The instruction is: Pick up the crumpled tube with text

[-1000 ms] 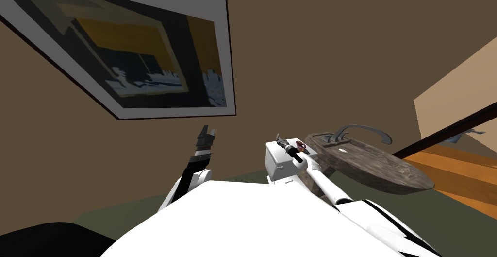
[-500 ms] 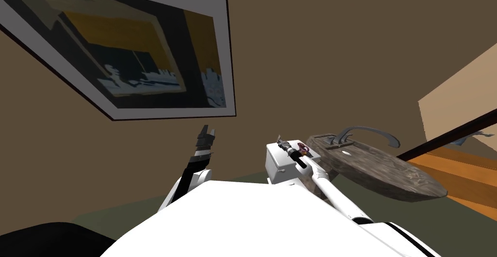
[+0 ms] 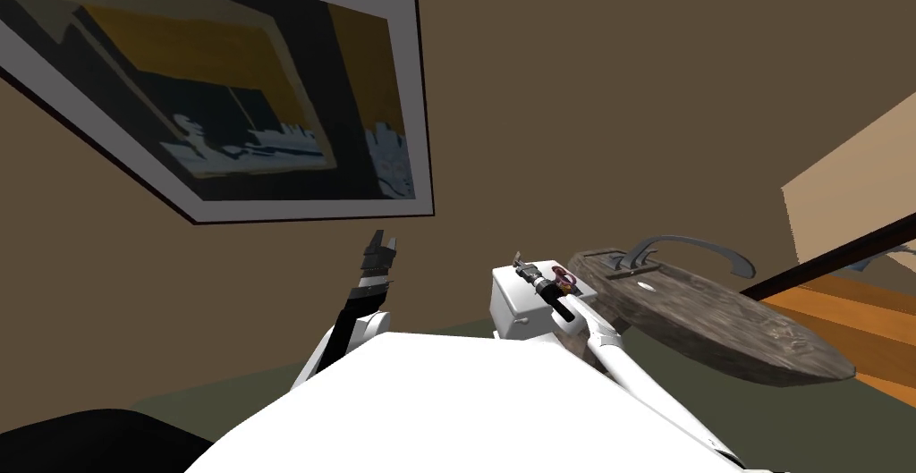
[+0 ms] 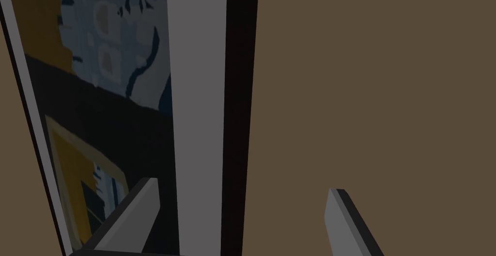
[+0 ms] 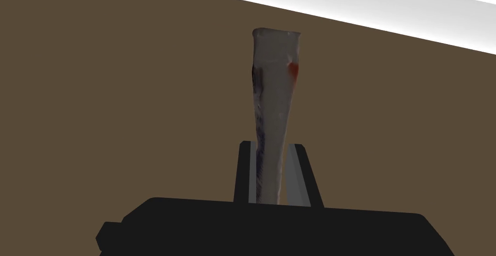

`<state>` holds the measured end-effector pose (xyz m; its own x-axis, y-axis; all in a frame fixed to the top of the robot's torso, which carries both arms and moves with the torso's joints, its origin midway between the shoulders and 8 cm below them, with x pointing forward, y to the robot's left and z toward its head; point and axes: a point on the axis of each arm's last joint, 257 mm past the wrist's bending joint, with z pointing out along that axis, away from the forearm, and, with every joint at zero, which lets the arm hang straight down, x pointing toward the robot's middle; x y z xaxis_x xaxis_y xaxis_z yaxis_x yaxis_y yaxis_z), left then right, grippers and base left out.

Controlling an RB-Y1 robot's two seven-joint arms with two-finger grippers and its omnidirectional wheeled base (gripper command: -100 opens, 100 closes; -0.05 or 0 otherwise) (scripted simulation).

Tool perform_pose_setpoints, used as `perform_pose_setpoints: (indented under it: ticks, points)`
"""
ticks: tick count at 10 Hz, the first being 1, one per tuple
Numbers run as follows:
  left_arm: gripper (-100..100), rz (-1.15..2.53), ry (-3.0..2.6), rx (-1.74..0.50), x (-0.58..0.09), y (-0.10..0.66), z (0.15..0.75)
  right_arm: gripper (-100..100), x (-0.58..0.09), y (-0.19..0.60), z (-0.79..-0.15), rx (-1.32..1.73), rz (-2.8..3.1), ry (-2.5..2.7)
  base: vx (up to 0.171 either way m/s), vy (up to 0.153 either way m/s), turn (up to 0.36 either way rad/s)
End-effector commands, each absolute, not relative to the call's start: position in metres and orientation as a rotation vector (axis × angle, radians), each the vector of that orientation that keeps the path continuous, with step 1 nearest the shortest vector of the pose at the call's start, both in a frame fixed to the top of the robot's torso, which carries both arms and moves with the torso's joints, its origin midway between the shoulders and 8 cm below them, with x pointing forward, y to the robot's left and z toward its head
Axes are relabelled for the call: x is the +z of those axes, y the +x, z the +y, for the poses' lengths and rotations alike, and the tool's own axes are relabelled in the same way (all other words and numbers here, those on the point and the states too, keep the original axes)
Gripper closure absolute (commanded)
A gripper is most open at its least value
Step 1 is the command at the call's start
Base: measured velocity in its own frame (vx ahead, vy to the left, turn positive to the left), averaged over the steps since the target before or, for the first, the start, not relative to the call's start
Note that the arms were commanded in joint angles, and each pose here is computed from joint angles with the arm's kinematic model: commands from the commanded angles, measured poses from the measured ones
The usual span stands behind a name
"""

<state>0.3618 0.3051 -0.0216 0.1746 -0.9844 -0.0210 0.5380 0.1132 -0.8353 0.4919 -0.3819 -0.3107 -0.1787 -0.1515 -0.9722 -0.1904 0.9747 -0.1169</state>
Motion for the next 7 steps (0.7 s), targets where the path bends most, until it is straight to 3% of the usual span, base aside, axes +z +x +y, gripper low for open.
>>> perform_pose_setpoints:
  ticks: [1, 6, 7]
  points:
    - [0, 0.701, -0.804, -1.262, -0.022, 0.362, 0.305, 100, -0.312, 0.479, -0.389, 0.016, 1.769, -0.246, 0.061, 0.002, 0.017]
    - [0, 0.701, -0.804, -1.262, -0.022, 0.362, 0.305, 100, -0.301, 0.46, -0.385, 0.017, 1.754, -0.257, 0.036, -0.002, 0.003]
    - [0, 0.701, -0.804, -1.262, -0.022, 0.362, 0.305, 0, -0.3, 0.461, -0.384, 0.018, 1.752, -0.258, 0.0, 0.0, 0.0]
